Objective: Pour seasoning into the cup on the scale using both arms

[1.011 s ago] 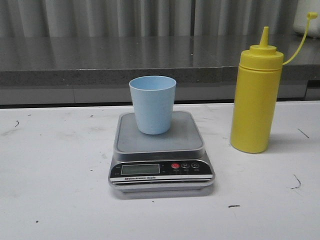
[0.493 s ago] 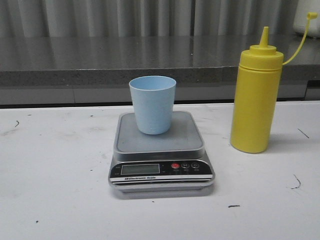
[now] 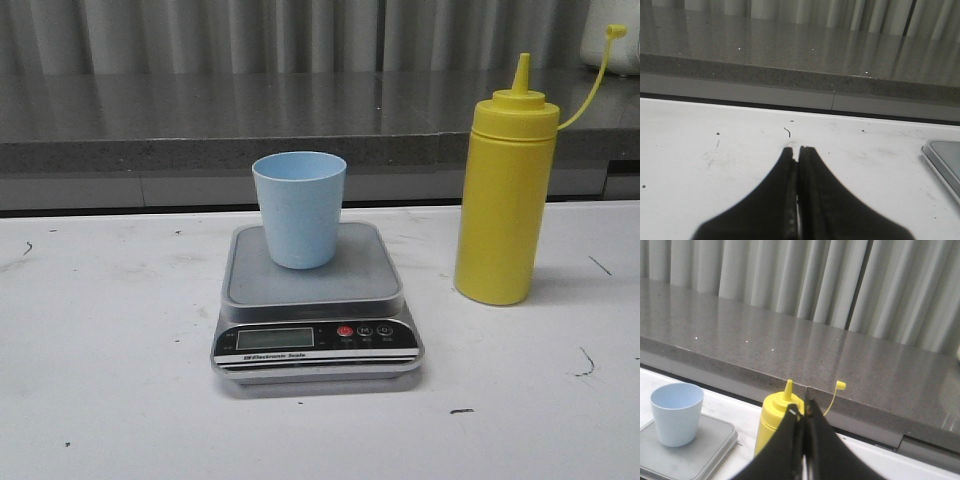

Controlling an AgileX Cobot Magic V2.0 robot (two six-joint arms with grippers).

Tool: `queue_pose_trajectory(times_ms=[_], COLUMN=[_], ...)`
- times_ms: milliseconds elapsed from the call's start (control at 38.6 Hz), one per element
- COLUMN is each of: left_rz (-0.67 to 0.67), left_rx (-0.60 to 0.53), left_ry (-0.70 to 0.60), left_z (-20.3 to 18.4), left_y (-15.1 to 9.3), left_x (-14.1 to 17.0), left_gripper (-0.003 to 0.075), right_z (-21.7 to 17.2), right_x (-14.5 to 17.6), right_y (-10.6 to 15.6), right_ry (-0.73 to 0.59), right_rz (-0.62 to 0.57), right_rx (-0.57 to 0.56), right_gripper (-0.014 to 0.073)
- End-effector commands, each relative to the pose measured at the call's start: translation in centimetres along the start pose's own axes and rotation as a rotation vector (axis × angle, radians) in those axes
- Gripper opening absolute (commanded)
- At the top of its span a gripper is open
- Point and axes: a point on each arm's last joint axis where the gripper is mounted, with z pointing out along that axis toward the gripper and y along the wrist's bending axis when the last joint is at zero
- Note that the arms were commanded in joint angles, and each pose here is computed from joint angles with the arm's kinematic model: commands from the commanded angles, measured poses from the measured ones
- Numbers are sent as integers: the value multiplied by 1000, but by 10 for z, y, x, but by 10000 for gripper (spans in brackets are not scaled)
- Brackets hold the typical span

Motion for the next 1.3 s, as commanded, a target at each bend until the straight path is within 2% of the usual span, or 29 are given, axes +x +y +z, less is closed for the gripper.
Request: queue_pose_trajectory(times_ms=[0, 156, 363, 700, 752, 881, 1270], left_rz=[-16, -16, -16, -16, -16, -16, -16], left_rx=[2, 2, 2, 2, 2, 2, 2], left_ry=[-69, -69, -69, -69, -69, -69, -69], left_z=[0, 0, 0, 0, 0, 0, 0], left_y=[1, 1, 1, 1, 1, 1, 1], left_x=[0, 0, 0, 0, 0, 0, 0], left_gripper=[-20, -20, -20, -20, -20, -20, -20], right_z=[0, 0, -3, -29, -31, -37, -41], right_x=[-16, -6, 26, 91, 95, 99, 100], right_y=[-3, -10, -12, -1, 0, 1, 2], right_ry=[-89, -8, 93, 89, 141, 175, 176], right_rz=[-4, 112, 57, 178, 183, 176, 149], right_rx=[22, 105, 173, 237, 243, 255, 256], right_gripper=[-59, -59, -59, -59, -59, -59, -59])
